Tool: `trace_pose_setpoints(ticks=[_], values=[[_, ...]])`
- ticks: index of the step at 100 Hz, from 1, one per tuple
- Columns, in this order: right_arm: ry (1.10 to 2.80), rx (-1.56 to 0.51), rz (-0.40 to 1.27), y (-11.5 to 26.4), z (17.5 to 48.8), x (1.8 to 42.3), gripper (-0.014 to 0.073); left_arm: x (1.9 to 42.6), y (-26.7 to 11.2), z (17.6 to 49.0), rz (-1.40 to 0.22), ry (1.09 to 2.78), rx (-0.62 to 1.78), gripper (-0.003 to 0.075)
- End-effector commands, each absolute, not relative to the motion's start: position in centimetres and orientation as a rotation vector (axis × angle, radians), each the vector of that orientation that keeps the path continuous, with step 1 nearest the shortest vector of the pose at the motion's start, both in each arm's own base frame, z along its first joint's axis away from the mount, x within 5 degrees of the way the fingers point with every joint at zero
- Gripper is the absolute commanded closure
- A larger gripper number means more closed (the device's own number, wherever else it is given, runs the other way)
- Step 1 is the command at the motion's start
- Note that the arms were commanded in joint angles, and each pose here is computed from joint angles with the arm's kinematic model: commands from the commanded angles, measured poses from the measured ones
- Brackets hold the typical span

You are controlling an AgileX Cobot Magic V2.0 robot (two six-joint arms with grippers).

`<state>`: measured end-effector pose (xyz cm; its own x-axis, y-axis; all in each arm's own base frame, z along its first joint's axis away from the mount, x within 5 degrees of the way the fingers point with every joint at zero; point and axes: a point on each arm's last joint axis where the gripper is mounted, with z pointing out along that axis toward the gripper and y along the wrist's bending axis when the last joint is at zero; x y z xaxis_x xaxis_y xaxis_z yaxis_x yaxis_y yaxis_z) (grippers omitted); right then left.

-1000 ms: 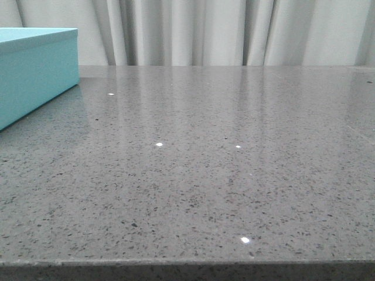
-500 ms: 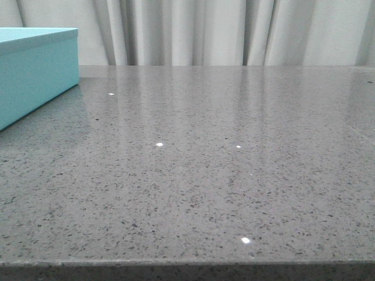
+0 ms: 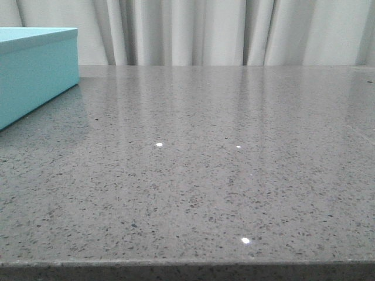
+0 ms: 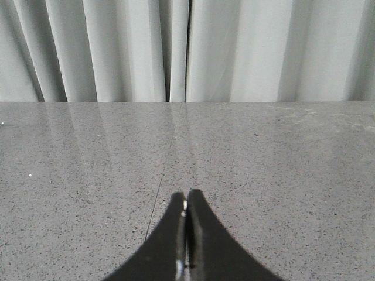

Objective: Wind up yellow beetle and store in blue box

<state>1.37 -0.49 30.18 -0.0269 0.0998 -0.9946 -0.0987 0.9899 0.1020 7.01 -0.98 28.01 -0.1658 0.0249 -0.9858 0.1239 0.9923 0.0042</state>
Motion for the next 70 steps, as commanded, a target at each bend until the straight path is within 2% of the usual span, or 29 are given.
trace_pose_setpoints(ticks=[1, 32, 41, 55, 70], values=[[1.479, -0.014, 0.147, -0.6, 31.5, 0.8, 0.0662, 7.1, -1.0, 29.4, -0.097, 1.653, 0.099, 0.0741], [1.479, -0.014, 0.147, -0.6, 31.5, 0.8, 0.0662, 7.0, -1.0, 29.5, -0.097, 1.649, 0.099, 0.0741], [1.479, -0.014, 0.147, -0.6, 31.5, 0.8, 0.0662, 6.8, -0.9, 29.4, -0.095, 1.601, 0.082, 0.0741], [1.479, -0.014, 0.147, -0.6, 31.5, 0.8, 0.0662, 6.8, -0.5, 27.7, -0.057, 1.517, 0.064, 0.0741], [1.479, -0.014, 0.147, -0.6, 31.5, 0.8, 0.0662, 6.2, -0.5, 25.2, -0.061, 1.526, 0.053, 0.0741]])
